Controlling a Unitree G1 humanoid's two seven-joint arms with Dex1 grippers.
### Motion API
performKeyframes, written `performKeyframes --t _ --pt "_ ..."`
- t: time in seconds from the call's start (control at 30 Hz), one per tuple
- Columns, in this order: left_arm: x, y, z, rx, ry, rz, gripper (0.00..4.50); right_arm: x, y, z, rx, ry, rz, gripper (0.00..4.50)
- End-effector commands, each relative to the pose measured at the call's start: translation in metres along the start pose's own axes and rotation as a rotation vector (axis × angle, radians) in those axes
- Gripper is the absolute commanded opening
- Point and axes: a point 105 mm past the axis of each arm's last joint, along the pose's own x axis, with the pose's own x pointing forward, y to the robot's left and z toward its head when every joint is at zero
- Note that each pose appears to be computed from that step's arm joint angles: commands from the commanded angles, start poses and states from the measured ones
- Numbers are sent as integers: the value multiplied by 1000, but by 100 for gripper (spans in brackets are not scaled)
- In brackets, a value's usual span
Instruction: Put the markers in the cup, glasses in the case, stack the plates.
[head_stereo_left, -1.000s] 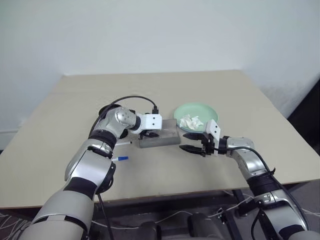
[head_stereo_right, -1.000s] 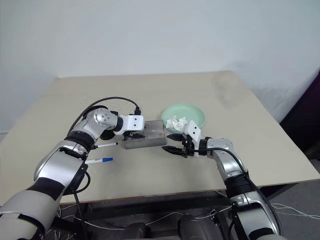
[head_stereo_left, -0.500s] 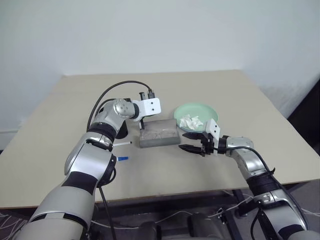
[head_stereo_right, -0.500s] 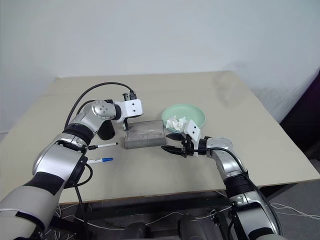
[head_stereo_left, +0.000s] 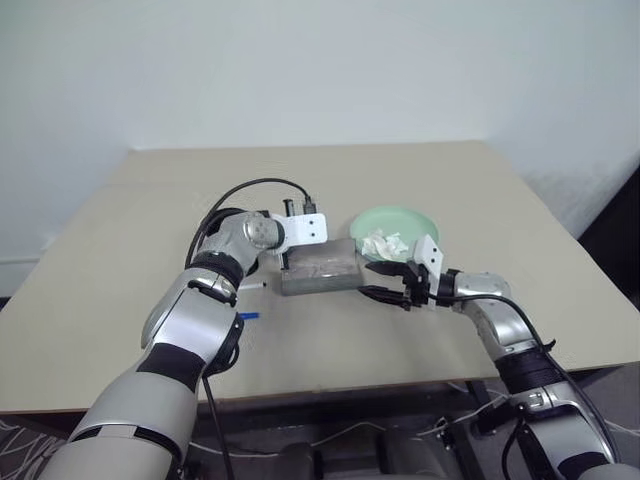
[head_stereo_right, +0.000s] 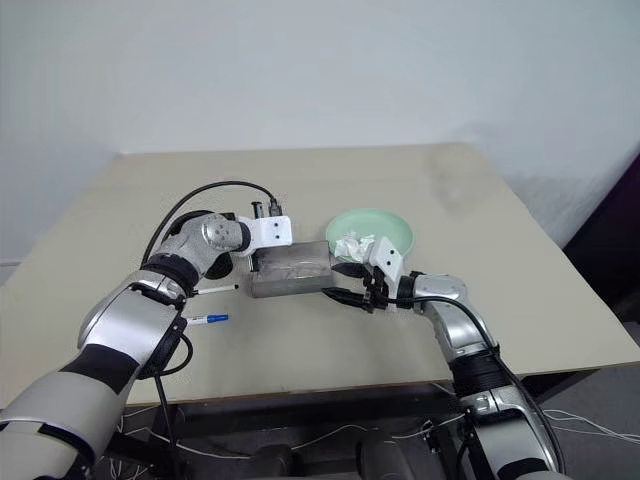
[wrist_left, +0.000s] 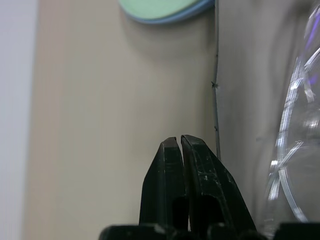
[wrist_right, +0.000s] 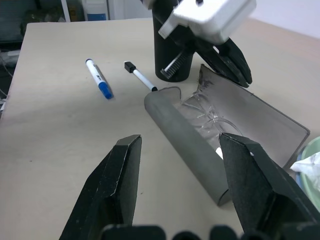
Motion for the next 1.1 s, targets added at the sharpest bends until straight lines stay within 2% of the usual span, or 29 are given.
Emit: performKeyframes --t 0.03,0.43,0.67,0.87,0.97,1.0,1.1 --pt "-7 -7 3 -75 -66 -116 4 -4 -5 17 -35 -51 -21 268" --pt "-35 -37 -10 -66 -138 -413 4 2 -7 20 -40 -53 -6 268" --pt "-56 -28 -2 -92 -244 -439 4 5 -7 20 -44 -54 9 268" --pt "-94 -38 -30 -77 -140 -565 4 7 -7 20 -46 -51 21 268" --pt "-113 -50 -49 -90 -50 -624 90 9 -7 21 -52 -50 28 268" --pt "-118 -53 -54 -87 -29 -637 131 10 -7 21 -52 -50 30 268" --pt "-126 -59 -58 -87 0 -665 234 11 -8 22 -53 -51 34 268"
